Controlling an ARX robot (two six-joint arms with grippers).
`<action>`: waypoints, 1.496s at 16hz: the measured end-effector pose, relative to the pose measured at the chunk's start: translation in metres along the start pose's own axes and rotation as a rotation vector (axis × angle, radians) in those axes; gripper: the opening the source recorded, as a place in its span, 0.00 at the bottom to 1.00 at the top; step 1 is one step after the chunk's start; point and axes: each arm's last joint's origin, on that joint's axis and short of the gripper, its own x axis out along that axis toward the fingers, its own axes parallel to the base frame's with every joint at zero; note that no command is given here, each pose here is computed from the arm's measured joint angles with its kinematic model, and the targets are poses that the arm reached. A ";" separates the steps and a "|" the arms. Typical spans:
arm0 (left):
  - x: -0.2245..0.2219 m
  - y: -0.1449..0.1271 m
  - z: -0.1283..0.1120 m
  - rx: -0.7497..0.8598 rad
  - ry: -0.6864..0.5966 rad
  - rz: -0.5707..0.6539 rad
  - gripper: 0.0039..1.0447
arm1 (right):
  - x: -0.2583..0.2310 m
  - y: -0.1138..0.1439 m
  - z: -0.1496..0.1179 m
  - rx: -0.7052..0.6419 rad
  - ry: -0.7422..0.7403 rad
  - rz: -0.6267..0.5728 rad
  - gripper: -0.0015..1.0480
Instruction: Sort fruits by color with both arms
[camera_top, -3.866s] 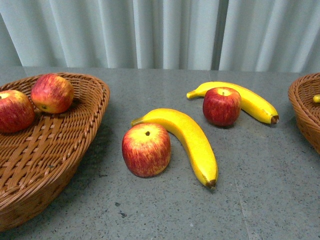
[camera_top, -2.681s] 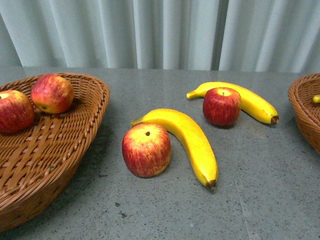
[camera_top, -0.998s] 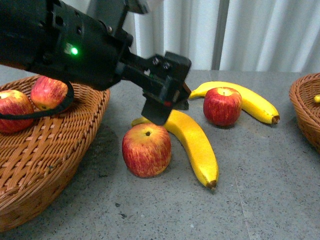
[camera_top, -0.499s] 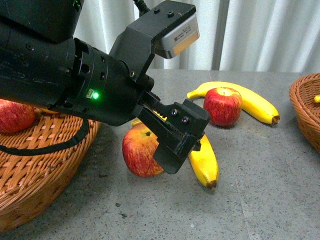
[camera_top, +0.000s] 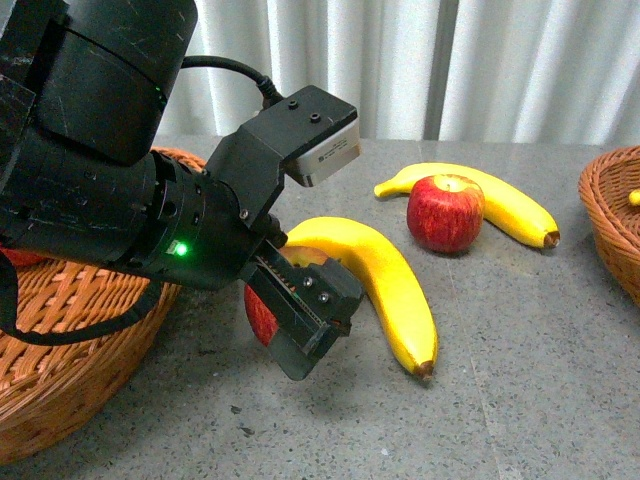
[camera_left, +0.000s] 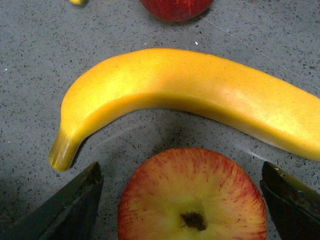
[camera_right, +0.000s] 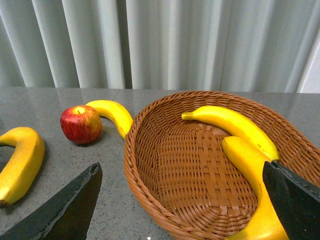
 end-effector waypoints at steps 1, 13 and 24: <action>0.000 0.000 0.000 -0.003 0.000 -0.001 0.81 | 0.000 0.000 0.000 0.000 0.000 0.000 0.94; -0.050 0.032 0.038 -0.086 -0.138 0.182 0.61 | 0.000 0.000 0.000 0.000 0.000 0.000 0.94; -0.125 0.070 0.015 -0.433 -0.222 0.544 0.60 | 0.000 0.000 0.000 0.000 0.000 0.000 0.94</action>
